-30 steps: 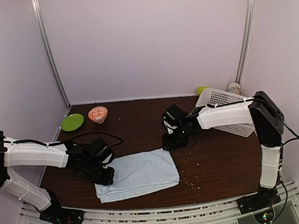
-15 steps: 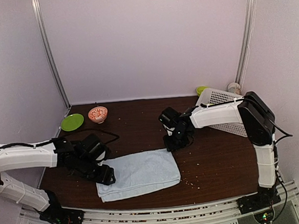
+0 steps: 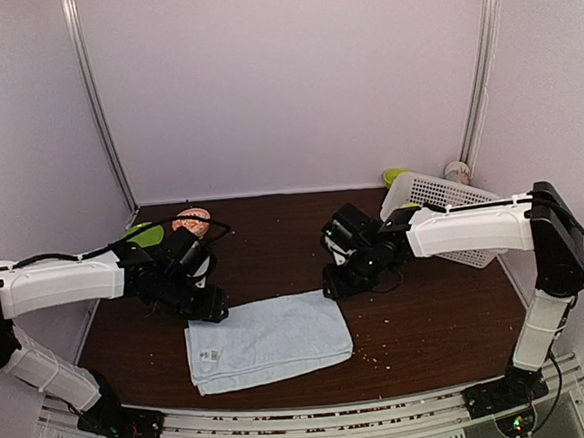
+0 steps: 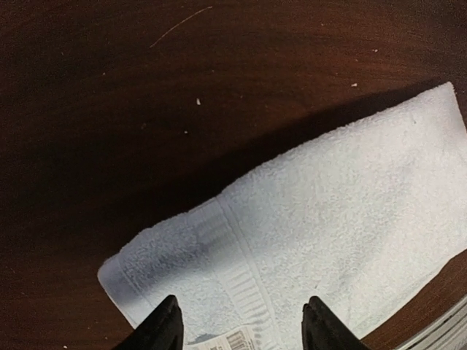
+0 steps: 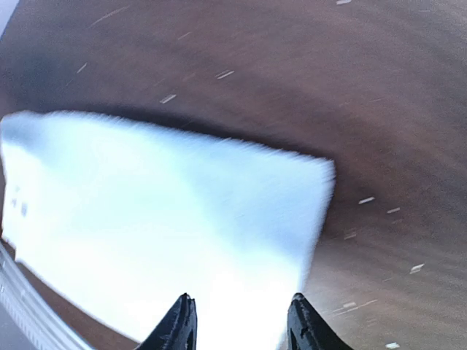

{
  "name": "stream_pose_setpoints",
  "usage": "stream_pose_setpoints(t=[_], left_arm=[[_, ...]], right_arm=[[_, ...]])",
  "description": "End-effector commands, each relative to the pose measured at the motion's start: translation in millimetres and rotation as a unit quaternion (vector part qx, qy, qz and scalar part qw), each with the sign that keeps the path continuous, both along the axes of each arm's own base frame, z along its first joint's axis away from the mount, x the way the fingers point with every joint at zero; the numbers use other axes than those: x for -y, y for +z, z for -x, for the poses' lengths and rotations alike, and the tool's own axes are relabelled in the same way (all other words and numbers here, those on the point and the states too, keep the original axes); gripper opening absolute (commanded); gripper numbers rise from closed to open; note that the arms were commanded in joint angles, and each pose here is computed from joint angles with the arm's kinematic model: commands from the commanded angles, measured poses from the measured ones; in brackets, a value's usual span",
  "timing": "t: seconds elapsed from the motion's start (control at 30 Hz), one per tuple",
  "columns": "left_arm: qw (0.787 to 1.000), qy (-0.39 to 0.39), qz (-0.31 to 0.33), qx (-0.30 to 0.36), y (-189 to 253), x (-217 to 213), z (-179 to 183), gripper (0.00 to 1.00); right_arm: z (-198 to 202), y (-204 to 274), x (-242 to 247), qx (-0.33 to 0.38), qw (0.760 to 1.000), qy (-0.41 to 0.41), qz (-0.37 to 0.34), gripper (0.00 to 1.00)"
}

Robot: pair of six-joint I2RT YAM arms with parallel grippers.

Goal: Roll the towels
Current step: Smooth out the towel at the center of the board, then move the towel to the center of the board.

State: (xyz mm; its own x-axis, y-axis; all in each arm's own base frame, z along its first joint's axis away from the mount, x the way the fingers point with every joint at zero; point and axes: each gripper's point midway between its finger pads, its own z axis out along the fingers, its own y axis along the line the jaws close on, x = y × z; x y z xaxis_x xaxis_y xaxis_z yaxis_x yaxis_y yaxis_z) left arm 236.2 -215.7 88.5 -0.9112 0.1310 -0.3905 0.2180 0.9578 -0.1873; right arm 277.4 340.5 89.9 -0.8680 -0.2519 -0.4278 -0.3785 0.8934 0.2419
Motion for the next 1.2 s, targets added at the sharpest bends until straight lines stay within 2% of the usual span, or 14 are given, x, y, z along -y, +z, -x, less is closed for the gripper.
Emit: stream_pose_setpoints(t=[0.0, 0.17, 0.53, 0.8, 1.17], left_arm=[[0.998, 0.055, 0.008, 0.018, 1.5, -18.9, -9.5, 0.61], [0.993, 0.111, 0.04, 0.023, 4.2, -49.8, -7.6, 0.68], [0.984, 0.136, 0.115, -0.019, -30.5, -42.0, -7.4, 0.78], [0.984, 0.122, 0.127, -0.032, -38.2, -33.8, -9.3, 0.7], [0.981, 0.135, 0.125, -0.054, -57.5, -41.8, 7.6, 0.6]], right_arm=[[34.7, -10.9, -15.1, -0.016, 1.0, 0.023, -0.007, 0.42], [39.7, -7.6, -11.7, -0.014, 0.999, 0.007, -0.036, 0.42], [37.6, 8.3, -7.4, 0.001, 0.999, 0.002, -0.043, 0.42], [35.1, 10.6, -11.1, 0.0, 0.999, -0.002, -0.045, 0.42], [37.7, 10.2, -14.4, -0.006, 0.999, 0.005, -0.051, 0.41]])
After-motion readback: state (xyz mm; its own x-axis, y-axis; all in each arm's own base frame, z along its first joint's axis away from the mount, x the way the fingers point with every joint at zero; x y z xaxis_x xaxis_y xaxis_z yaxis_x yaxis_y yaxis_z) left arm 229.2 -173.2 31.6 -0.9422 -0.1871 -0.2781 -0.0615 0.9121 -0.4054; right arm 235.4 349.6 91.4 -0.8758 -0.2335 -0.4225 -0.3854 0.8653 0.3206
